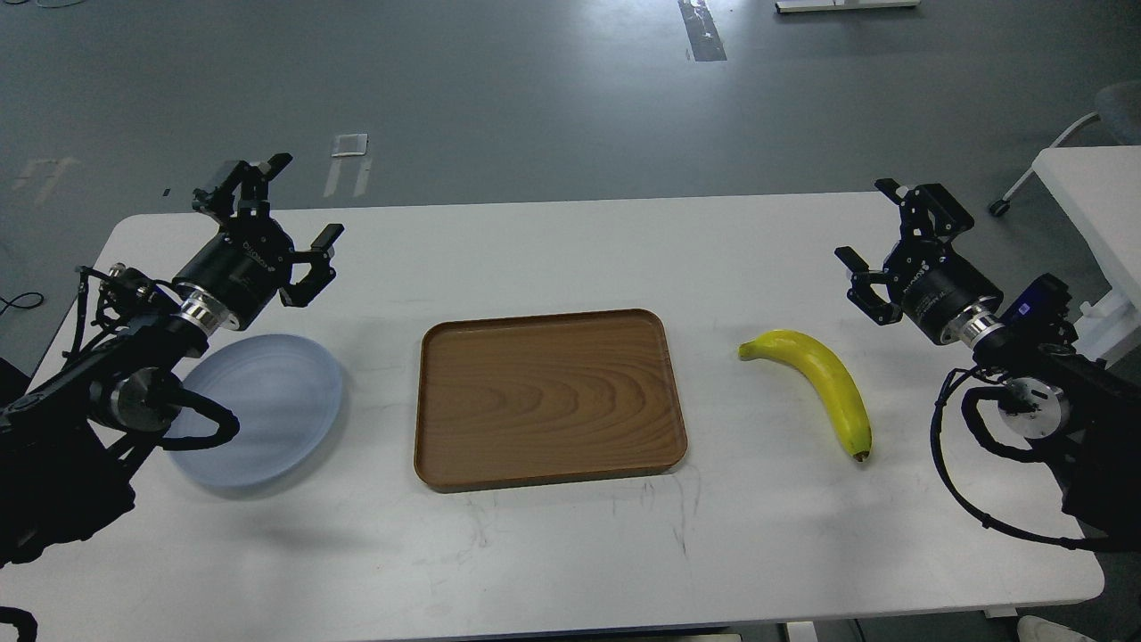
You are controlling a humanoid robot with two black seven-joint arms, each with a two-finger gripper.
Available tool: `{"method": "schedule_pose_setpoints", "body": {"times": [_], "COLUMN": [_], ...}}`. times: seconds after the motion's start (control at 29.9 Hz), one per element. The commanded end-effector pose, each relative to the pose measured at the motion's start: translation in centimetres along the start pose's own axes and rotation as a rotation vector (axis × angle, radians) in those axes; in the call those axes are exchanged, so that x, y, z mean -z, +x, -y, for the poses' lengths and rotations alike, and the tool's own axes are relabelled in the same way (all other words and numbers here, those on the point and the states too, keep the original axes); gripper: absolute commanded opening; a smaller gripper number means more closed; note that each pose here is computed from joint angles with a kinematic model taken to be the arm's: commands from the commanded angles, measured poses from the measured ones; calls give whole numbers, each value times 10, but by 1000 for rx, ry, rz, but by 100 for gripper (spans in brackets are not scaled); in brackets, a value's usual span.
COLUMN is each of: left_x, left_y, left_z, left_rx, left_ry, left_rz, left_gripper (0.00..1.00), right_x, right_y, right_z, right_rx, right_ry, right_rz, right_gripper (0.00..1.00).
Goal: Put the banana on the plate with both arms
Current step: 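Move the left gripper down toward the rim of the light blue plate, then grasp the edge of the light blue plate with the left gripper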
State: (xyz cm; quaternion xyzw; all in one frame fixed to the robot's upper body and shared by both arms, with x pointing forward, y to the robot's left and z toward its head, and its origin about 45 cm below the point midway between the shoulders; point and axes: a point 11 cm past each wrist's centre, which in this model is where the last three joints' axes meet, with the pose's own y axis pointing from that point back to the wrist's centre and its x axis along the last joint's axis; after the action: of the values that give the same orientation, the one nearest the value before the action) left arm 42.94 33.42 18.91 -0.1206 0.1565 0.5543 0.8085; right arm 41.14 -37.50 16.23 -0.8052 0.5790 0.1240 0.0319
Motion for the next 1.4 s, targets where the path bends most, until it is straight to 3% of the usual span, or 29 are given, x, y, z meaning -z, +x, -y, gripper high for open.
{"method": "schedule_pose_setpoints", "body": {"times": [0.0,0.53,0.87,1.1,1.24,1.3,1.37], "left_x": [1,-28,-97,-101,-87,-68,-59], "left_y": [1,21,-18,-31,-12,13,30], "left_z": [-1,-13,-15,-49,-68,-91,-102], "left_rx": [-2,-1,287,521,592,631,616], "left_ry": [4,45,157,365,508,666,709], "left_rz": [3,161,737,1291,1472,1562,1616], "left_gripper": [100,100,100,100,100,100,100], "right_x": [1,2,12,10,9,9,9], "right_y": [0,0,2,-1,-2,-2,-1], "right_z": [1,1,4,6,6,6,6], "right_rx": [2,0,2,7,9,9,7], "right_ry": [1,2,17,17,15,15,16], "right_rz": [-2,-4,-18,-12,-10,-10,-10], "right_gripper": [100,100,100,100,100,100,100]}}
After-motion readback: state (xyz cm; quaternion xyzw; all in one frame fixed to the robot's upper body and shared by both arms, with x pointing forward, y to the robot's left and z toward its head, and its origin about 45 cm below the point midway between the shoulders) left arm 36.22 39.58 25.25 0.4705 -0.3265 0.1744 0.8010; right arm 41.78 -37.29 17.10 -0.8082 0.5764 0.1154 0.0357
